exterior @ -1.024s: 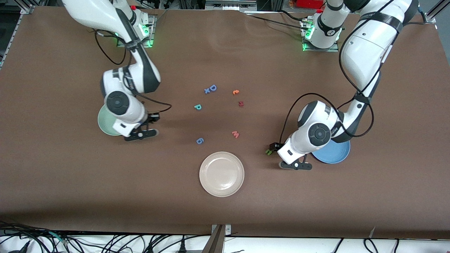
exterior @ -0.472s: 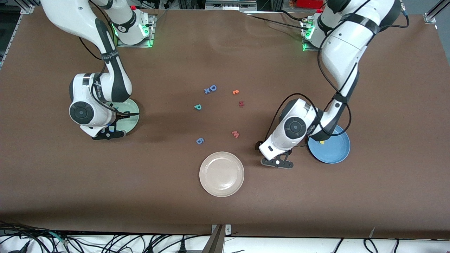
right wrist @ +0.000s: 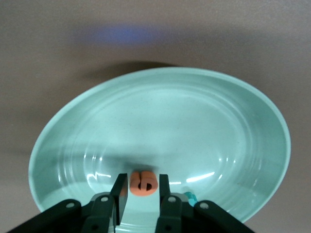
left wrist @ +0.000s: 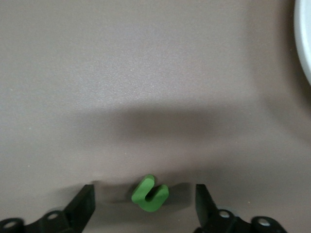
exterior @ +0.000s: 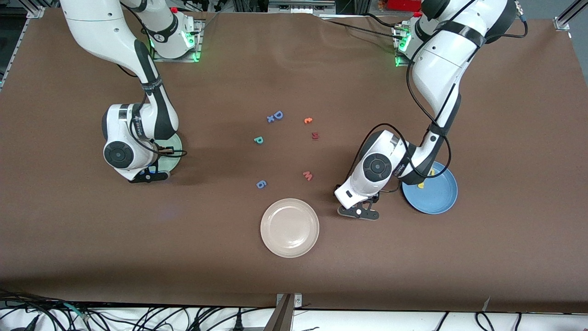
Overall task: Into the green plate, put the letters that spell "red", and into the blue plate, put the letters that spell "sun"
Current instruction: 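Place the orange letter on the green plate while the left gripper grasps green, then lift the green U with the left gripper while the right gripper reaches teal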
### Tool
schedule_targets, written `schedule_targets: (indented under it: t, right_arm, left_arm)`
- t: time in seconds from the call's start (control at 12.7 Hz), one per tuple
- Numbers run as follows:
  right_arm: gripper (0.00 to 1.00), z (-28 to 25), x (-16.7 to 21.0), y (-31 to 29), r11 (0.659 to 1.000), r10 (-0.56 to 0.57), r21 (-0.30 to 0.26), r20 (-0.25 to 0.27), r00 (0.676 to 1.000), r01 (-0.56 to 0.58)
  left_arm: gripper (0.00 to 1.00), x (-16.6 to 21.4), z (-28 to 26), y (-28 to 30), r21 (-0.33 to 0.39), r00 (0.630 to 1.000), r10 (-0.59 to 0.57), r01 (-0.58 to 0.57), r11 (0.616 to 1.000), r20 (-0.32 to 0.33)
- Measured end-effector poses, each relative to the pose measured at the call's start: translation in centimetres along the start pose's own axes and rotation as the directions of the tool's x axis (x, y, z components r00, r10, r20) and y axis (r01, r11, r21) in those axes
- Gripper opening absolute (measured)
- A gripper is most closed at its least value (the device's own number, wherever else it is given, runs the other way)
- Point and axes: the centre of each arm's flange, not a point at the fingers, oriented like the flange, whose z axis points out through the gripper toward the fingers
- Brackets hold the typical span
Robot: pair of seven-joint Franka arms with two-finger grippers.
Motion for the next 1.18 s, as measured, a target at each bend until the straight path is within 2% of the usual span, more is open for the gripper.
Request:
schedule_targets:
  t: [0.16,0.24,0.31,0.47,0.63,0.87,1.18]
  right_arm:
    - [0.54,-0.3,0.0,0.0,1.0,0.003,0.007,-0.005,1.0,-0.003]
    - [0.65,-1.0,0.0,-0.1,1.0,0.004,0.013,-0.014,1.0,-0.004]
    - [0.76,-2.1,-0.2,-0.2,1.0,0.006,0.022,-0.021,1.0,-0.006]
    - [0.98,-5.3,-0.8,-1.8,0.998,0.018,0.066,-0.041,0.999,-0.015]
    - [1.0,-8.1,-1.7,-5.5,0.99,0.082,0.121,-0.056,0.995,-0.074]
    - [1.0,-10.2,-3.1,-13.3,0.968,0.207,0.155,-0.055,0.977,-0.196]
    - [1.0,-10.5,-5.6,-24.6,0.925,0.345,0.199,-0.076,0.936,-0.325]
  left_arm:
    - [0.61,0.1,0.0,-0.2,0.002,1.0,-0.003,0.003,1.0,-0.001]
    - [0.46,0.2,-0.2,-0.2,0.001,1.0,-0.004,0.004,1.0,-0.005]
    - [0.38,0.3,-0.3,-0.2,0.001,1.0,-0.004,0.004,1.0,-0.007]
    - [0.35,0.3,-0.2,-0.2,0.001,1.0,-0.004,0.004,1.0,-0.007]
    - [0.34,0.3,-0.3,-0.3,0.001,1.0,-0.005,0.005,1.0,-0.008]
    - [0.28,1.0,-0.8,-1.3,0.0,1.0,-0.022,0.022,1.0,-0.018]
    - [0.27,1.7,-1.2,-3.5,0.004,0.999,-0.044,0.044,0.999,-0.012]
